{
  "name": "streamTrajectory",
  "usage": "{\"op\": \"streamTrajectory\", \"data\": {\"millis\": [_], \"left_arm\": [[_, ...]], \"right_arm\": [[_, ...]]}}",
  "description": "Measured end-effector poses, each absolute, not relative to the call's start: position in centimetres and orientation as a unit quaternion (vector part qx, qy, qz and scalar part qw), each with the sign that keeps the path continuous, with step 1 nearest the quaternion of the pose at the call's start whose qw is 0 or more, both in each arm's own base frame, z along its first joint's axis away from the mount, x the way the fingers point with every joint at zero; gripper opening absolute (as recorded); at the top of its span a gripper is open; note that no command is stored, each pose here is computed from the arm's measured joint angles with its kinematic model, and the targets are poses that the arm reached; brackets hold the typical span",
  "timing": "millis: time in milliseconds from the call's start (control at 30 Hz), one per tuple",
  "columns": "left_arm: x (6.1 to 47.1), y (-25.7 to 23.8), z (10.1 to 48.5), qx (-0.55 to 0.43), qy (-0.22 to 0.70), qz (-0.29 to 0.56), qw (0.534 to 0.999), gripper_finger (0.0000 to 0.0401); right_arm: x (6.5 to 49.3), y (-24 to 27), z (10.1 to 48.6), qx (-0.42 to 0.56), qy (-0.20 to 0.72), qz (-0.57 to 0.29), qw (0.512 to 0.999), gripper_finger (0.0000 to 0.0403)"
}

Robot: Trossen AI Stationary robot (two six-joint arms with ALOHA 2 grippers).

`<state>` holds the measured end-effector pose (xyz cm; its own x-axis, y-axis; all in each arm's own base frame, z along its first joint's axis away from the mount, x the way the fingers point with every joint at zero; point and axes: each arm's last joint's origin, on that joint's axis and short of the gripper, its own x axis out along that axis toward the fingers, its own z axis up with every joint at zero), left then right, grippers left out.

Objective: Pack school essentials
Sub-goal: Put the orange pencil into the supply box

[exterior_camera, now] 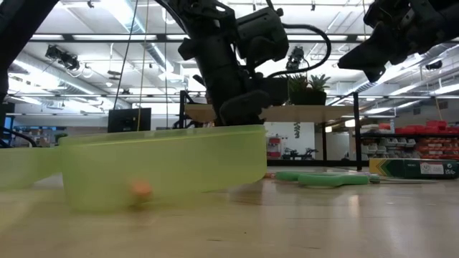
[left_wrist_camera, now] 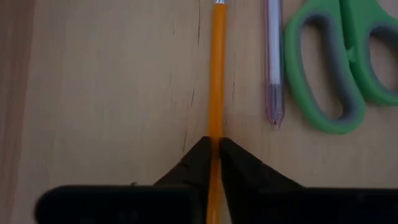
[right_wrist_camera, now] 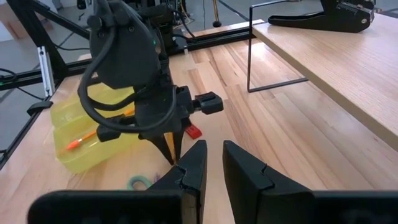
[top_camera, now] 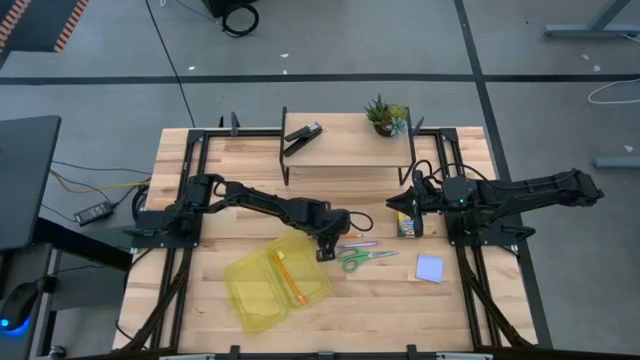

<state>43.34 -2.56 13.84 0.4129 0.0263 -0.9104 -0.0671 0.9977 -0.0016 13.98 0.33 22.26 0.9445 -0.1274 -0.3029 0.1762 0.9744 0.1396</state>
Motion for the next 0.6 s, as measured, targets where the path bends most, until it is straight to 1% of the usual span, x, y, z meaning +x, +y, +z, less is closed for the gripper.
{"op": "streamTrajectory", "data": {"millis": [167,300,467,600], "left_arm": [[43.4,-2.6,13.8,-0.021,0.539,0.024,0.842,0.0106],[44.2,-2.6,13.9,-0.022,0.505,0.025,0.863,0.0135],[45.0,-2.6,12.8,-0.019,0.485,0.025,0.874,0.0145],[45.6,-2.6,12.4,-0.007,0.462,0.029,0.886,0.0134]], "right_arm": [[14.0,0.3,22.4,0.084,0.143,-0.077,0.983,0.0060],[14.0,0.3,22.4,0.084,0.142,-0.077,0.983,0.0060],[14.0,0.3,22.3,0.084,0.143,-0.077,0.983,0.0060],[14.0,0.3,22.3,0.084,0.144,-0.077,0.983,0.0060]]}}
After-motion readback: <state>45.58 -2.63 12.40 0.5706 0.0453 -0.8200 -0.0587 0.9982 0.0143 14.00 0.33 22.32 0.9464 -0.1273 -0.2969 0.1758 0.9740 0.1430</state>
